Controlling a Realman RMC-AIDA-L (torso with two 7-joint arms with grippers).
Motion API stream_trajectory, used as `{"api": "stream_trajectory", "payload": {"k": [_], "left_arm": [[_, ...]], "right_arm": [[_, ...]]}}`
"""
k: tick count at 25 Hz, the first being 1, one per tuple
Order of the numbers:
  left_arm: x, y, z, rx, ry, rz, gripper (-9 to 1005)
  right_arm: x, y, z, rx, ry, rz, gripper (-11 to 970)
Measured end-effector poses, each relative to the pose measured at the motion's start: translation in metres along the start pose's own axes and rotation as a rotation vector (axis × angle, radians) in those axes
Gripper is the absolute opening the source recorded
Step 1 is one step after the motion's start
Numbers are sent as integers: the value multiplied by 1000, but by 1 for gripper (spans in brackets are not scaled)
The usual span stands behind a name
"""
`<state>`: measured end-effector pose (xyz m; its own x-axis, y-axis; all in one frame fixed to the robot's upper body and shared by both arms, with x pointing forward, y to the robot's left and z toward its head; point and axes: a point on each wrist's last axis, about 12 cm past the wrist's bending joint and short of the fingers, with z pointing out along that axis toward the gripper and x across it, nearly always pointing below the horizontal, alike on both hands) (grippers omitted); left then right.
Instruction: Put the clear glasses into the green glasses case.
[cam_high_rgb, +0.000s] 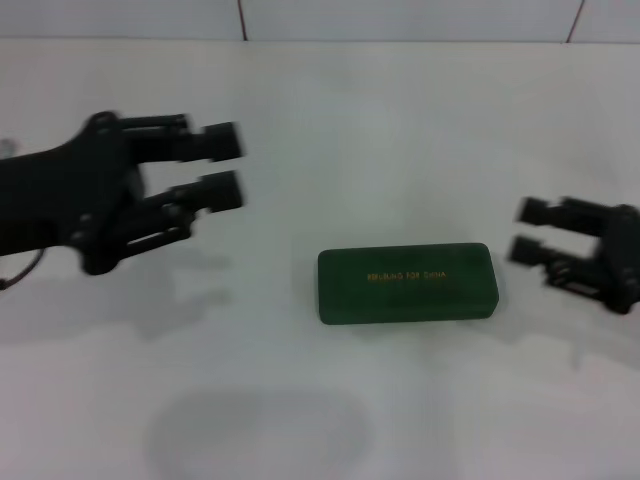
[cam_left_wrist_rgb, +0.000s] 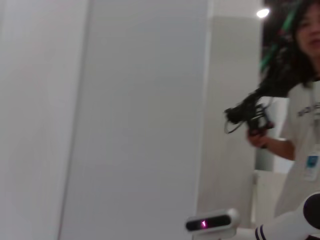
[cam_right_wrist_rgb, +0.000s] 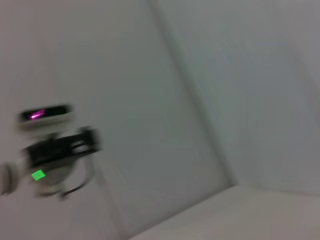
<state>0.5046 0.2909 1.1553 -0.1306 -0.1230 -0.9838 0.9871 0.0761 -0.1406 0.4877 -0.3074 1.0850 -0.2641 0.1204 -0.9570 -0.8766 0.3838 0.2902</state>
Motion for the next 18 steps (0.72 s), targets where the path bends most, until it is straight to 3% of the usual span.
{"api": "stream_trajectory", "payload": {"k": [2,9,12,14,18], "left_arm": [[4,-1,-8,-7,34,-37,310],[21,-7,-20,-33,116,-110,625],[25,-8,-20,-30,136,-122,762],[26,-9,-20,-28,145,-128,762],[29,-9,-20,-26,162,-136,762]], "right_arm": [[0,3,31,-128,15,-25,470],[-14,9,73,-306,16,-63,624],[-16,12,82,-352,29,-71,743],[-17,13,85,-367,36,-74,822],[-18,14,88,-380,36,-75,822]]}}
